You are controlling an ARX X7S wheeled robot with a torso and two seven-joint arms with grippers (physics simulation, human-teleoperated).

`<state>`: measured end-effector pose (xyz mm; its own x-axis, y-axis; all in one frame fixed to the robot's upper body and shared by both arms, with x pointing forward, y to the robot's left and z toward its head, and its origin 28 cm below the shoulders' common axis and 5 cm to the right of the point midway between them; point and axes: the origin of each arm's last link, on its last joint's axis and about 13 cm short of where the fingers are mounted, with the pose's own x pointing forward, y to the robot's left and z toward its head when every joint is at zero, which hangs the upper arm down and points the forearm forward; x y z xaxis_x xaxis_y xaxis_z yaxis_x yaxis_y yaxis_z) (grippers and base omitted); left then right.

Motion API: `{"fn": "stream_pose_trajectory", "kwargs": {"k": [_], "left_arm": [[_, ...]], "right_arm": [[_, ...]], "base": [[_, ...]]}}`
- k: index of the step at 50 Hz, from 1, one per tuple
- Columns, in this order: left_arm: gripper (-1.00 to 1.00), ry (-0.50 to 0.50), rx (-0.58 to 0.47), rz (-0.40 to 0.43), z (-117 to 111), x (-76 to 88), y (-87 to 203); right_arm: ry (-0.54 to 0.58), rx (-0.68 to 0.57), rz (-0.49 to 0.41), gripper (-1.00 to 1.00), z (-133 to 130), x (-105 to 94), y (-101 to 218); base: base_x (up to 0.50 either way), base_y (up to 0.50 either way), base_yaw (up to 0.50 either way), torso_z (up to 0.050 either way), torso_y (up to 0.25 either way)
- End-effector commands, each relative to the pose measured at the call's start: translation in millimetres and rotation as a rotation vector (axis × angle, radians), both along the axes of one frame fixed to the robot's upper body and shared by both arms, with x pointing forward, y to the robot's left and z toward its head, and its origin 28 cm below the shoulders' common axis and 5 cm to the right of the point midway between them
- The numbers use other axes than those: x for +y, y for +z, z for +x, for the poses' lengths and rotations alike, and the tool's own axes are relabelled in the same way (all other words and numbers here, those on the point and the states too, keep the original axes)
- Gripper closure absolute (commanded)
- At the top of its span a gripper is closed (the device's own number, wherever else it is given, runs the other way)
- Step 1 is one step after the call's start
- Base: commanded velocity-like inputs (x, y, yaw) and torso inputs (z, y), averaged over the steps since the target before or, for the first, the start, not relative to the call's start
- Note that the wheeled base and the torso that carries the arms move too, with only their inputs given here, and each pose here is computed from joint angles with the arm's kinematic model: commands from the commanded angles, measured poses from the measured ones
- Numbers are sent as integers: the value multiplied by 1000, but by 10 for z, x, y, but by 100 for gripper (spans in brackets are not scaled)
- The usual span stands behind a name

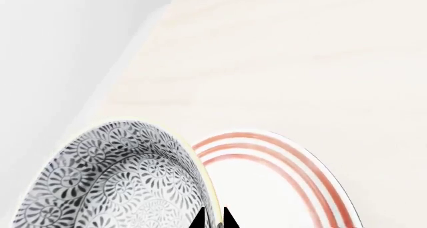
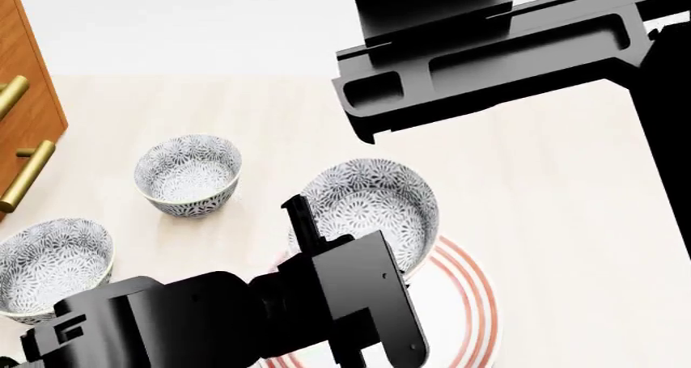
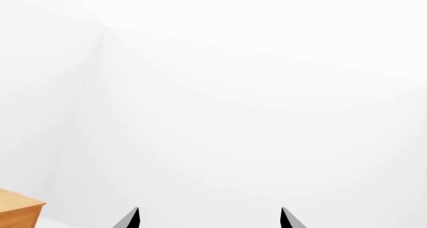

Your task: Put the bowl at the front on the plate.

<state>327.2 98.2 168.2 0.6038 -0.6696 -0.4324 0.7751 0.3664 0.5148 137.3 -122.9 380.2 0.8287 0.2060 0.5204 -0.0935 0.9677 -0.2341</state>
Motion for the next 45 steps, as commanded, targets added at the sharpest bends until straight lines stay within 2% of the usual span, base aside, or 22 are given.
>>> {"fn": "stream_pose_trajectory", "kwargs": {"k": [1, 15, 16, 31, 45], "left_arm": [[100, -19, 5, 13, 68, -60, 15], [100, -23, 54, 10, 175, -117, -29], [100, 10, 49, -4, 227, -122, -31], [100, 76, 61, -29, 300, -164, -76], [100, 55, 79, 44, 248, -180, -158]], "right_arm": [[5, 0, 1, -100, 7, 3, 8], [8, 7, -8, -100, 38, 13, 13], [11, 6, -8, -100, 39, 15, 12], [8, 5, -3, -100, 35, 4, -4], [10, 3, -2, -100, 33, 3, -10]], "base": [[0, 0, 0, 0, 0], [0, 0, 0, 0, 0], [0, 0, 0, 0, 0], [0, 0, 0, 0, 1], [0, 0, 0, 0, 1]]}}
